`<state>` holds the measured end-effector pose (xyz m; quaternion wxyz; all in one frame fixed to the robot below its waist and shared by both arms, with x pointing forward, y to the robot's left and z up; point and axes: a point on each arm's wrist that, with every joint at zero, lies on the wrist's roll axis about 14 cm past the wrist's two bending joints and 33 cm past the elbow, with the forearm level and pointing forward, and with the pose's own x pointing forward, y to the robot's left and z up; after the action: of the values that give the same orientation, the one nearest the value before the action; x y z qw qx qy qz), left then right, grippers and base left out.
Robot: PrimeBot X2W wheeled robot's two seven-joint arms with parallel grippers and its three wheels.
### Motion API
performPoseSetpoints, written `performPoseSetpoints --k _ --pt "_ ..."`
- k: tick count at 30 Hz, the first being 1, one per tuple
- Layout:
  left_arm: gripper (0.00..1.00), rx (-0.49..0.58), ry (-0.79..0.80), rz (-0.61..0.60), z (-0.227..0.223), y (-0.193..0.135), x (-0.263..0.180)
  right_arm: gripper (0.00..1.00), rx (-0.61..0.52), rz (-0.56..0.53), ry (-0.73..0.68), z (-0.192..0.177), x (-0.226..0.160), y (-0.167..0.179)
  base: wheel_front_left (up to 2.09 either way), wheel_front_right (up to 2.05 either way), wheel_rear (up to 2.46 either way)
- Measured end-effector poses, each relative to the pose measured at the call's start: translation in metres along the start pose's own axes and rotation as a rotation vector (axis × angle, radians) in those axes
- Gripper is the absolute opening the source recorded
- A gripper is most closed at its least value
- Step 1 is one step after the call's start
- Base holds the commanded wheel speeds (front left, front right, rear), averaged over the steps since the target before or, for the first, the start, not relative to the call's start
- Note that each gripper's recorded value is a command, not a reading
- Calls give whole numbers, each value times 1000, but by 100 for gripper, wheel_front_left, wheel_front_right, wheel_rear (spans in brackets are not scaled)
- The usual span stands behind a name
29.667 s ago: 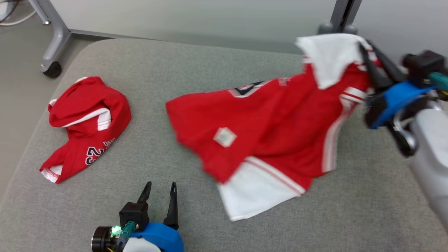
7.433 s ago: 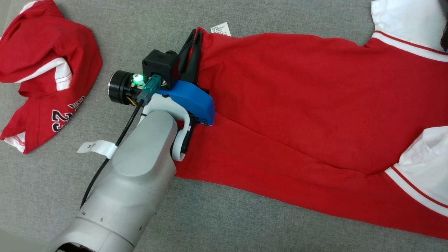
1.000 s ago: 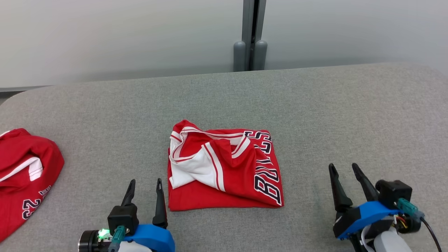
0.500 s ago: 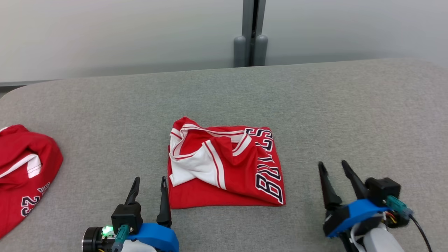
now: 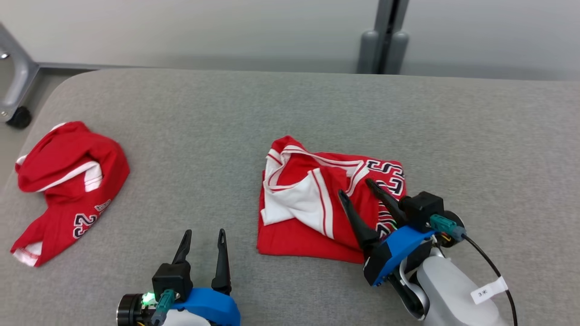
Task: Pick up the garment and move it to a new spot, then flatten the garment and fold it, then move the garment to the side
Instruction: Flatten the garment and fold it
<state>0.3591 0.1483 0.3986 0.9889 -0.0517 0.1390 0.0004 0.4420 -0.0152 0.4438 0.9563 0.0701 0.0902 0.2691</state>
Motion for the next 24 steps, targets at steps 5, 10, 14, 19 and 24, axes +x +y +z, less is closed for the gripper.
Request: performPoseSetpoints --k 5,10,14,19,24 --pt "100 -12 23 48 -7 14 -5 100 -11 65 28 -6 20 13 0 0 0" --pt "100 -22 39 74 -12 20 -6 100 -11 93 46 -13 30 19 0 0 0" --pt "100 -28 42 70 -13 19 -4 100 -21 92 47 -13 34 16 0 0 0" --pt "100 -33 27 49 -7 12 3 100 -21 101 -17 9 41 19 0 0 0" --pt "100 -30 29 38 -7 9 3 100 -35 60 47 -9 37 5 0 0 0"
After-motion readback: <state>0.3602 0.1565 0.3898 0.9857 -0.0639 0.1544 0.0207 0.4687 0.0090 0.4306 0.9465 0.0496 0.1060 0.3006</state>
